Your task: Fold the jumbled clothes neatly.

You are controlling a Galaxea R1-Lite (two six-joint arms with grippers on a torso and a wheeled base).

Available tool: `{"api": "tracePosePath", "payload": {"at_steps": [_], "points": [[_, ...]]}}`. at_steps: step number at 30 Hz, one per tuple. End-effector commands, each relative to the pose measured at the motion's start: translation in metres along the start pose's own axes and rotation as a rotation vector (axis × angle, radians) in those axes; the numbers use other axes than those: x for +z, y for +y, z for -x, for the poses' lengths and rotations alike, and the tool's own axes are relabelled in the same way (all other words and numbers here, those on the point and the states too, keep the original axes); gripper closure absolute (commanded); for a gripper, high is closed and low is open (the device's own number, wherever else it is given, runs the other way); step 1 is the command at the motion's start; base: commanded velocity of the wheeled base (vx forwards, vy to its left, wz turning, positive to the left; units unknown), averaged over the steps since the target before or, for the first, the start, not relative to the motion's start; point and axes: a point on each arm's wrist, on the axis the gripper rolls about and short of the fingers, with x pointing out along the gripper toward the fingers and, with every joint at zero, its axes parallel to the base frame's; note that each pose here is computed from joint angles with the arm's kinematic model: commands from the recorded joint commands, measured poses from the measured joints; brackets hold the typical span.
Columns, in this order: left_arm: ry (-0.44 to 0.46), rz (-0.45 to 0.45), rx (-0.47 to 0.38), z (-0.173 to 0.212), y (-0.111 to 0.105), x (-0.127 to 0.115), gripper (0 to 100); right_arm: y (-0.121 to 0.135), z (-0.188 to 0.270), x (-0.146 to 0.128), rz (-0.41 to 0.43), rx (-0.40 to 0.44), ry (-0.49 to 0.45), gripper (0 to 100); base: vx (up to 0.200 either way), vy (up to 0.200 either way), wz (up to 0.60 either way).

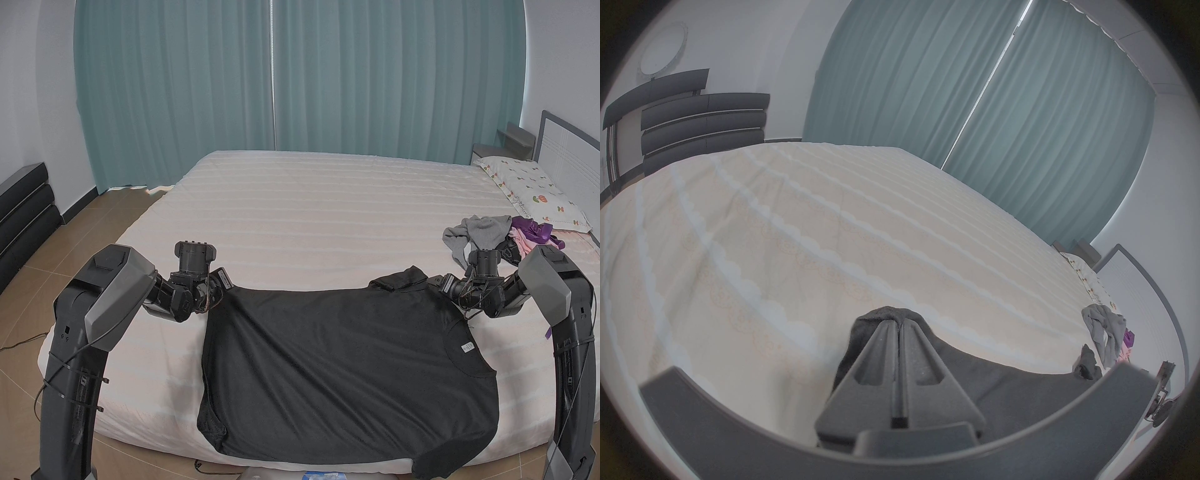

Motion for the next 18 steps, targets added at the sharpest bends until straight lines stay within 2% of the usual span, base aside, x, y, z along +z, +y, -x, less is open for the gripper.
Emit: {"api": "tracePosePath", "payload": {"at_steps": [1,3,4,12,18], "points": [[0.005,0.000,-0.010,0.001,-0.005,-0.004,100,-0.006,-0.006,-0.008,-0.003,-0.012,0.020,0,0.000,0.000,0.00],[0.006,-0.001,-0.011,0.001,-0.006,-0.004,100,-0.008,-0.007,-0.011,-0.004,-0.015,0.025,0,0.000,0.000,0.00],[0.007,-0.003,-0.013,0.001,-0.007,-0.005,100,-0.008,-0.007,-0.011,-0.003,-0.013,0.023,100,0.000,0.000,0.00],[0.002,-0.003,-0.014,0.000,-0.008,-0.004,100,-0.002,-0.004,-0.001,-0.012,0.009,-0.014,100,0.000,0.000,0.00],[-0.026,0.001,-0.005,0.000,-0.009,0.002,100,0.000,0.006,0.026,-0.094,0.023,-0.092,100,0.000,0.000,0.00]]}}
